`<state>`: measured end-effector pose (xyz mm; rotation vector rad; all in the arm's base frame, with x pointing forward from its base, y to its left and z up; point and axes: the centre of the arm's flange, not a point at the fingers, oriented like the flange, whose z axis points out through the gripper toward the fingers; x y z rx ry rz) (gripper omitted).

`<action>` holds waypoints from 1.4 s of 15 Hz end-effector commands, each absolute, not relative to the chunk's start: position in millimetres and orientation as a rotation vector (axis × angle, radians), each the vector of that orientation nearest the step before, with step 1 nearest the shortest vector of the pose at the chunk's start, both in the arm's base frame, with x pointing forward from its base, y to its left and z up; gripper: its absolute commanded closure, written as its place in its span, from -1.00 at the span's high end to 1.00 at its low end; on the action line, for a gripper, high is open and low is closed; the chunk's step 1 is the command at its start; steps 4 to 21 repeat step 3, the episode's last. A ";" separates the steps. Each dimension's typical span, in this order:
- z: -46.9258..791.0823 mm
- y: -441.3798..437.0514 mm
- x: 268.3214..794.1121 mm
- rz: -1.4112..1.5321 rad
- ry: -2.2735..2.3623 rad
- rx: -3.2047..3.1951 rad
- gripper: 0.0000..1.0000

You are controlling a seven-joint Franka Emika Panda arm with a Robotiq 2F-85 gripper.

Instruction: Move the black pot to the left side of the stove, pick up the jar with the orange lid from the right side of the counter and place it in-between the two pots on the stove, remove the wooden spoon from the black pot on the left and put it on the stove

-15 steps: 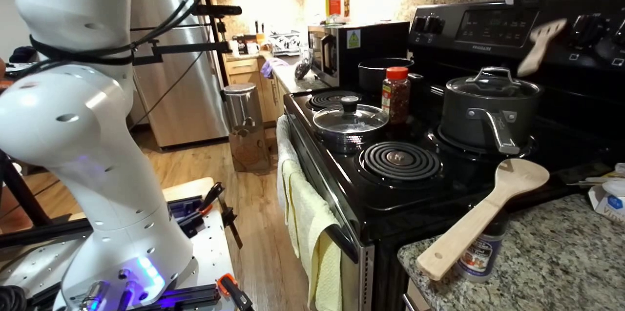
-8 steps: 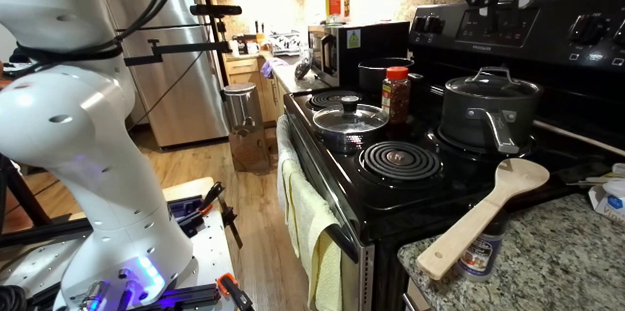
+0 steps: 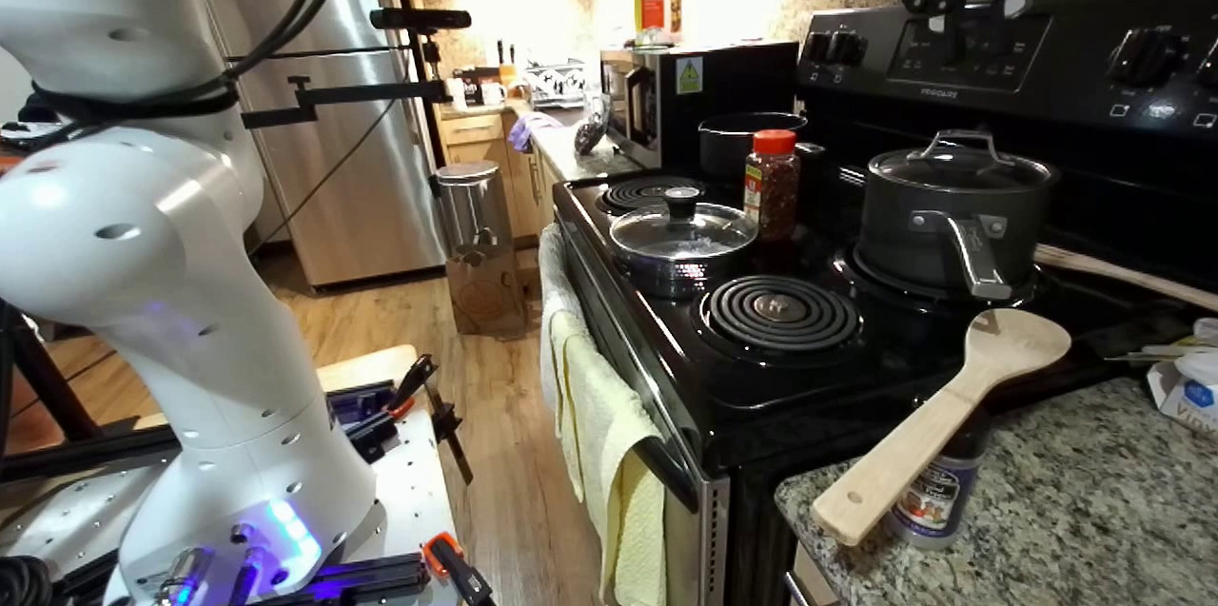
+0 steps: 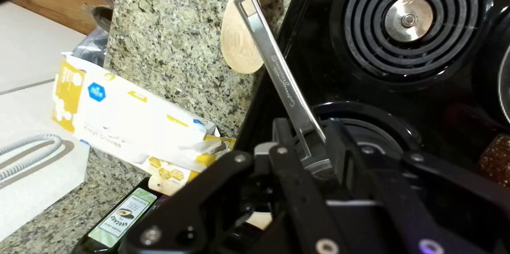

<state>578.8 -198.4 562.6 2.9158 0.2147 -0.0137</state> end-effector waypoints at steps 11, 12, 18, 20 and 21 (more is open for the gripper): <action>562.6 -198.4 578.8 -0.014 0.215 2.916 -0.41; 562.6 -198.4 578.8 -0.014 0.215 2.916 -0.41; 562.6 -198.4 578.8 -0.014 0.215 2.916 -0.41; 562.6 -198.4 578.8 -0.014 0.215 2.916 -0.41; 562.6 -198.4 578.8 -0.014 0.215 2.916 -0.41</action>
